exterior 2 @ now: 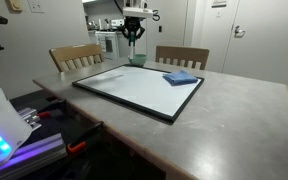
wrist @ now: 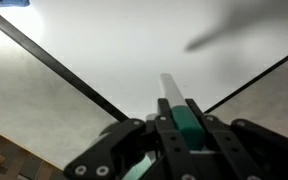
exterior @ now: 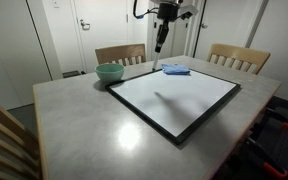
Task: Take the marker out of the bowl and use it to write on the board
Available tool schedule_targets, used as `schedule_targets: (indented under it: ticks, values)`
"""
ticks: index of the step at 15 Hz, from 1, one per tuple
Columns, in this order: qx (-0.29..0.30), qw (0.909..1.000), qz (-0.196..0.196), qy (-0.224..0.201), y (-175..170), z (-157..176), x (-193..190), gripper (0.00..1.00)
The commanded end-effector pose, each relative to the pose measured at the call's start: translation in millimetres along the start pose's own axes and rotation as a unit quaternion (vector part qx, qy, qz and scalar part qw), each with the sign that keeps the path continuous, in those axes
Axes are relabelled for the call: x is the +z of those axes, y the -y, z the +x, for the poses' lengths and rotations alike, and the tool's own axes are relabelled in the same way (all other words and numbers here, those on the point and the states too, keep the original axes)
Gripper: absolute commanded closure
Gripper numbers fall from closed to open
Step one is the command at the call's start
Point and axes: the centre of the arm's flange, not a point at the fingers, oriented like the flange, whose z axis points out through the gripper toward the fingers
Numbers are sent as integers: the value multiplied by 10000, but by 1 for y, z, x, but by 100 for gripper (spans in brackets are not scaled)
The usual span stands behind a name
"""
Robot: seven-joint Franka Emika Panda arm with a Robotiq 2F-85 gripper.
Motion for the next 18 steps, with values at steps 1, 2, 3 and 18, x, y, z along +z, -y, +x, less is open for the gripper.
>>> schedule_targets:
  ticks: [1,2,3,18]
  values:
    - [-185,9996,-212,23,-4,-5,14,95]
    - [-212,9995,-215,27,-4,-4,18,95]
    - [-223,9996,-186,44,-5,-3,21,95]
    - [-446,9951,-519,717,-6,-2,63,95]
